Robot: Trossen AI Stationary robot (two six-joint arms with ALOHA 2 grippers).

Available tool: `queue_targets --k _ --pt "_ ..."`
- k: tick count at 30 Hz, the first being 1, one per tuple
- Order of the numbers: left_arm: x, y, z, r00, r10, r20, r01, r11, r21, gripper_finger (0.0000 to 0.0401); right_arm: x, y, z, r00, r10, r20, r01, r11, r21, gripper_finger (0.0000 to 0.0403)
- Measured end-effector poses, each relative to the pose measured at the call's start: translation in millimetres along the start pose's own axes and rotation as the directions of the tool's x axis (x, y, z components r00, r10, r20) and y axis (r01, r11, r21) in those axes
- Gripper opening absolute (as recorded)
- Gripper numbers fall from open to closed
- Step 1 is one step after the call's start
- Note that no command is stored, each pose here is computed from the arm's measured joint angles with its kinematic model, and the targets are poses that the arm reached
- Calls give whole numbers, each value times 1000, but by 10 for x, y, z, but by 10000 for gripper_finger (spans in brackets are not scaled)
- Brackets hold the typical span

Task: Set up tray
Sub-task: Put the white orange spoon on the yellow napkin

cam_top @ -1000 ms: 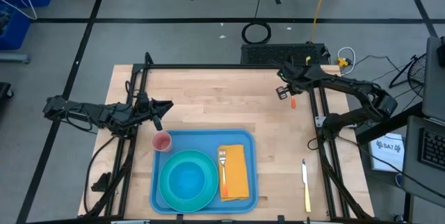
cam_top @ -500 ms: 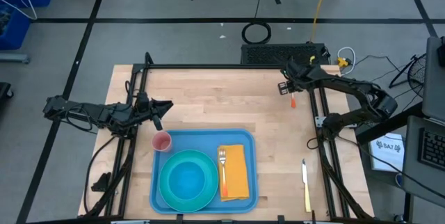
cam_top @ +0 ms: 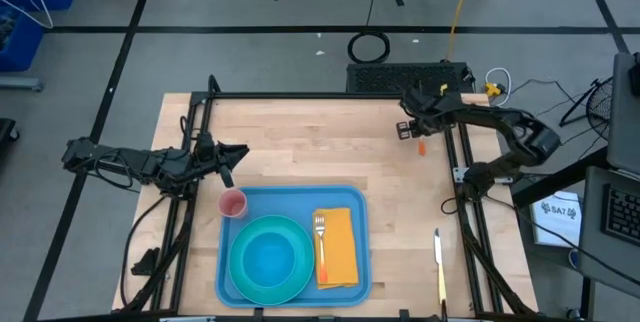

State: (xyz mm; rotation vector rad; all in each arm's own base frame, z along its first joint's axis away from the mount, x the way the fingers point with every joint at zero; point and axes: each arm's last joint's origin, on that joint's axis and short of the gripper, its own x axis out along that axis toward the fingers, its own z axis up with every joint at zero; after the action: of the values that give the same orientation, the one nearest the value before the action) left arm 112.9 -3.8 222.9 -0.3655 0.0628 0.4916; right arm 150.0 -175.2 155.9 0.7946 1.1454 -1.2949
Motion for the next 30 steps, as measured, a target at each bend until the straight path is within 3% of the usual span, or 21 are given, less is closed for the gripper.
queue_targets --k 12,23,26,30 --pt "0 6 -14 1000 5 -13 -5 1000 13 67 141 39 53 1000 -4 0 4 1000 -17 109" --pt "0 8 -16 1000 7 -14 -7 1000 15 67 294 -29 -84 1000 -6 11 7 1000 -25 101" --pt "0 8 -16 1000 7 -14 -7 1000 15 67 286 -14 -76 999 46 4 -46 998 -32 81" --pt "0 8 -16 1000 8 -14 -7 1000 15 67 287 9 -67 994 109 -6 -109 992 -63 16"
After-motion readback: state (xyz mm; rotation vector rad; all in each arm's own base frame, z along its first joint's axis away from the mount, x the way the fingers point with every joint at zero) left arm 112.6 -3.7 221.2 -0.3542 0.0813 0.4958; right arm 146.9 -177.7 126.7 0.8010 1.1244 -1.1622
